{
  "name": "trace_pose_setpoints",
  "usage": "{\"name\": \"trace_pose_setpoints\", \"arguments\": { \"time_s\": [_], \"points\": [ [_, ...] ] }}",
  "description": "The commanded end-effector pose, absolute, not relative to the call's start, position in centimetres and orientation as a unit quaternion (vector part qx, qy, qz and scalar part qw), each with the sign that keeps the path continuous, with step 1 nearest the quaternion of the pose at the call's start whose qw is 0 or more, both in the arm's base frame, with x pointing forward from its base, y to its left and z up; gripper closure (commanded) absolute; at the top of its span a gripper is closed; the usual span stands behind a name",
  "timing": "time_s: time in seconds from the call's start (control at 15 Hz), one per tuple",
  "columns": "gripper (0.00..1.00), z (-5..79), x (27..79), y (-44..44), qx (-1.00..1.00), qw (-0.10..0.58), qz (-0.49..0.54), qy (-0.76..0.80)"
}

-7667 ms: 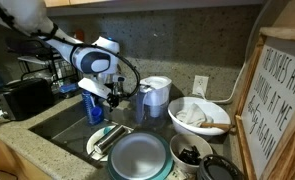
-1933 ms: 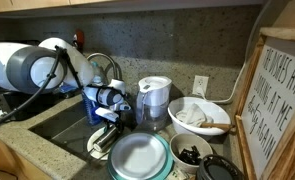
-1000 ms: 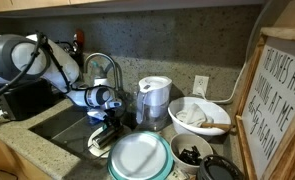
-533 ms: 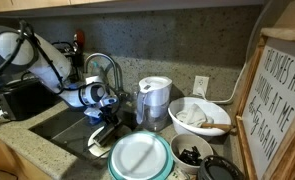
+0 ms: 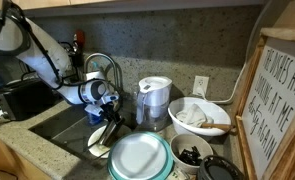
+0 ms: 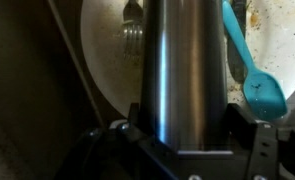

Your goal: Take the object in the sink and put it in the bowl on the counter

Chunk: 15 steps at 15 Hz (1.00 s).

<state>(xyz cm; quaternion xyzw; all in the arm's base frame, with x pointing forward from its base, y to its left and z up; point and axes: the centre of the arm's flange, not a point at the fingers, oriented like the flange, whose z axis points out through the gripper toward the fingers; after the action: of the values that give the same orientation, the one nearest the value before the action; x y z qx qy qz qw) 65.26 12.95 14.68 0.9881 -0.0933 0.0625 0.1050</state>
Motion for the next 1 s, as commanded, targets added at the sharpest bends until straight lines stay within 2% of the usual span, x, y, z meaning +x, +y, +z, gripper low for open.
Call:
{"name": "trace_pose_setpoints", "arguments": {
  "time_s": [0.0, 0.93],
  "points": [
    [0.39, 18.9, 63.9, 11.7, 0.989, 0.088, 0.066, -0.095],
    [0.39, 23.2, 65.1, 13.2, 0.989, 0.081, 0.085, -0.089]
  ]
}}
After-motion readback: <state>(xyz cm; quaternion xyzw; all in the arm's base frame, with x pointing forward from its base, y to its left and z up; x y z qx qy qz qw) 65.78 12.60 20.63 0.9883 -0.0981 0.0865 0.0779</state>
